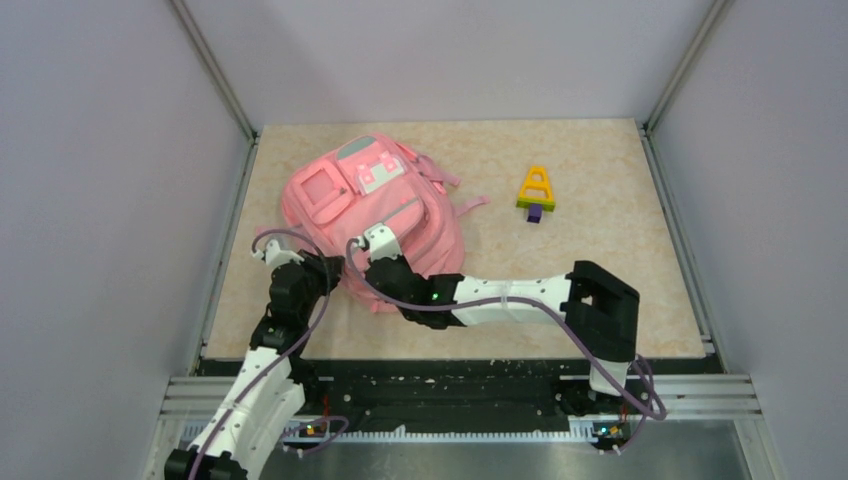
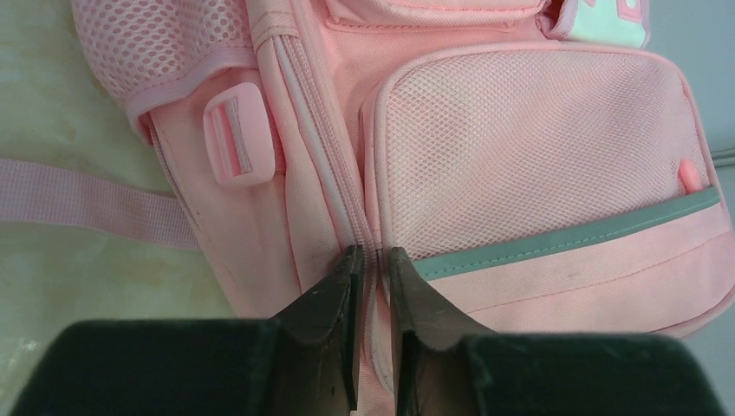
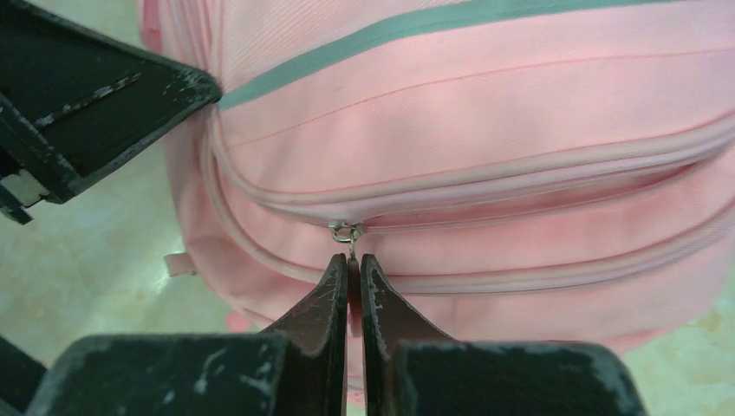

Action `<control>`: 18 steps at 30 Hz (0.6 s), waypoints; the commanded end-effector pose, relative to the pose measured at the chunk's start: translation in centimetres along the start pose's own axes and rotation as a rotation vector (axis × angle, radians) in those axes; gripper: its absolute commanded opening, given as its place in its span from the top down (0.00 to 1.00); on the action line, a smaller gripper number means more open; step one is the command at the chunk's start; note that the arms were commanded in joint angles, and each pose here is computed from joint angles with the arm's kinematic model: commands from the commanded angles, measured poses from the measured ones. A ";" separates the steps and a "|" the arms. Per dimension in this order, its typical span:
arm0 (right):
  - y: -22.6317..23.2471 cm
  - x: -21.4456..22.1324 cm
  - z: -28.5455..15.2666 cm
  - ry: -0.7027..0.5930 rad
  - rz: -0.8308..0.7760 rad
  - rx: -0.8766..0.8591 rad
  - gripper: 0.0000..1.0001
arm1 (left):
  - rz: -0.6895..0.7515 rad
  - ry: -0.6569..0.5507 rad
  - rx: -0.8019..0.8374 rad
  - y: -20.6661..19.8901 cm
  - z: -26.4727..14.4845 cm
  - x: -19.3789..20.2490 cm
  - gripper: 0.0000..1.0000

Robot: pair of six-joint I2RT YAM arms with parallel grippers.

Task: Pack the student bag
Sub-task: Zip the student bag at the center of the board.

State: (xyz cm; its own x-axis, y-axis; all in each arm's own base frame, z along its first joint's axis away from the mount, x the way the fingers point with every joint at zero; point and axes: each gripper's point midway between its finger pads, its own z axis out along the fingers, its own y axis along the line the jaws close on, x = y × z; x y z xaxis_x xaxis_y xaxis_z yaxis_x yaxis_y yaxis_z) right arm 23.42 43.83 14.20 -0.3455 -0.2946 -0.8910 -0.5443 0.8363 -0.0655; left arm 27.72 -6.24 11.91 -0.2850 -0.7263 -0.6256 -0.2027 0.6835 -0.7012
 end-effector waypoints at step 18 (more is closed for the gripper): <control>-24.6 -5.9 3.3 -0.095 0.005 0.156 1.00 | 0.209 -0.190 -0.123 0.1 3.6 -6.6 1.00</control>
State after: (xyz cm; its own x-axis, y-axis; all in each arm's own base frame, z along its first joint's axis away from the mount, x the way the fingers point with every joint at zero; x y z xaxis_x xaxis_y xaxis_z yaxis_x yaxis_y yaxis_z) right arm 37.24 29.69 16.75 -0.3582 -0.2397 -0.9024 -0.3983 0.9134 -0.0845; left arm 31.69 -3.45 12.74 -0.2328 -0.6111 -0.7566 -0.2509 0.7893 -0.5603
